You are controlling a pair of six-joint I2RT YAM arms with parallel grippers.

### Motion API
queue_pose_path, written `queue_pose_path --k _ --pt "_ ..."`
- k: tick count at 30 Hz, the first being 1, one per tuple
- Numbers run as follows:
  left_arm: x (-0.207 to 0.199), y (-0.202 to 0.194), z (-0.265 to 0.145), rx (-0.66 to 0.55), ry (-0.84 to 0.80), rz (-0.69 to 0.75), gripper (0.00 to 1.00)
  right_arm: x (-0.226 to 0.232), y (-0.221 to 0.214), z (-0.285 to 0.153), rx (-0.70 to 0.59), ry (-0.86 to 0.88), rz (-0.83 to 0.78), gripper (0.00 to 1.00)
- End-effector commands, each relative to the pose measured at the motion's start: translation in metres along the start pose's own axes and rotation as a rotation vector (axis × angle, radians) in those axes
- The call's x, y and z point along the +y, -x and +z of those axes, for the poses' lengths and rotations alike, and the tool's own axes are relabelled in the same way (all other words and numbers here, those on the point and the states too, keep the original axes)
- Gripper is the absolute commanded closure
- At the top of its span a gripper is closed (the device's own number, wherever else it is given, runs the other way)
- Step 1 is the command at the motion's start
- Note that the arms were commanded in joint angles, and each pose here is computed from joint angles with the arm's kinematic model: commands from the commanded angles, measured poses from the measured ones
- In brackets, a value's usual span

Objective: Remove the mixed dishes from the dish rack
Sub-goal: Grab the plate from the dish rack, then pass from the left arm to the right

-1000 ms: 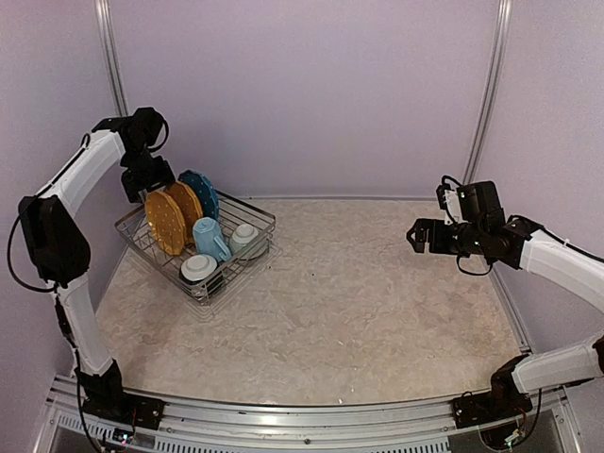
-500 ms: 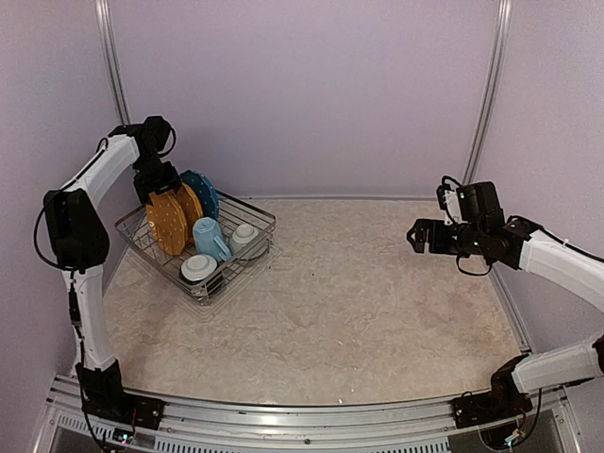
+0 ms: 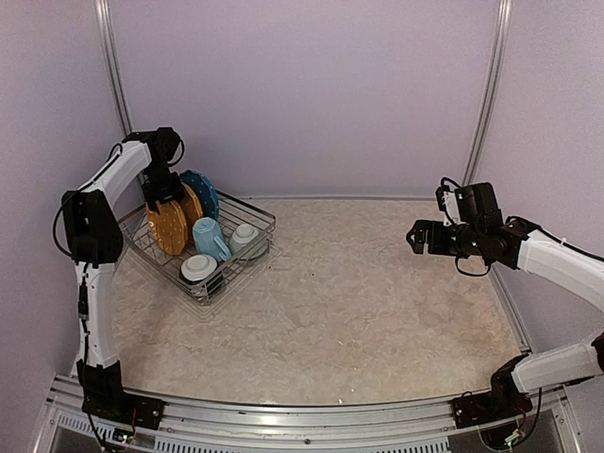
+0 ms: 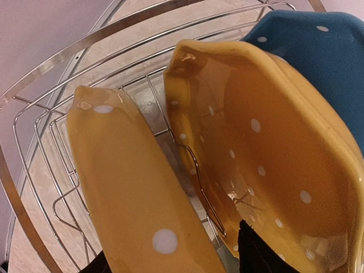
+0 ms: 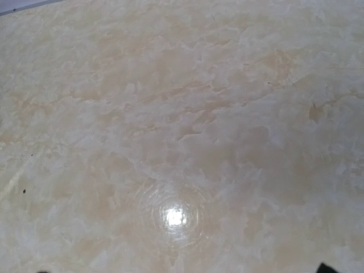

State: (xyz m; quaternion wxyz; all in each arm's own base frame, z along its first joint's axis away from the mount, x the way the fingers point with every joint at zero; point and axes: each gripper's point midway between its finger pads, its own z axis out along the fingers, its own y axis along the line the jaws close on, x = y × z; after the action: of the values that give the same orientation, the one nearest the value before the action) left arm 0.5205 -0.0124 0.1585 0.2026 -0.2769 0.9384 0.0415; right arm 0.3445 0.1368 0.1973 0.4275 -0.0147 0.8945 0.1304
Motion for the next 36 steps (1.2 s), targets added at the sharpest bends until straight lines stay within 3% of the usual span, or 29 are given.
queue_pose_path --k 1,10,21,36 --pt "0.005 -0.005 0.008 0.024 0.04 0.015 0.43 0.002 -0.005 0.001 0.0 0.005 0.008 0.0" --pt "-0.004 -0.005 0.013 0.047 0.0 0.027 0.7 0.001 -0.006 0.0 -0.001 0.0 0.018 0.0" --pt "-0.004 0.002 -0.022 0.011 -0.035 0.018 0.99 0.001 -0.006 0.002 -0.002 0.0 0.023 0.0" --pt "-0.004 -0.001 -0.084 -0.108 0.025 -0.006 1.0 0.0 -0.006 0.001 -0.006 -0.001 0.026 0.0"
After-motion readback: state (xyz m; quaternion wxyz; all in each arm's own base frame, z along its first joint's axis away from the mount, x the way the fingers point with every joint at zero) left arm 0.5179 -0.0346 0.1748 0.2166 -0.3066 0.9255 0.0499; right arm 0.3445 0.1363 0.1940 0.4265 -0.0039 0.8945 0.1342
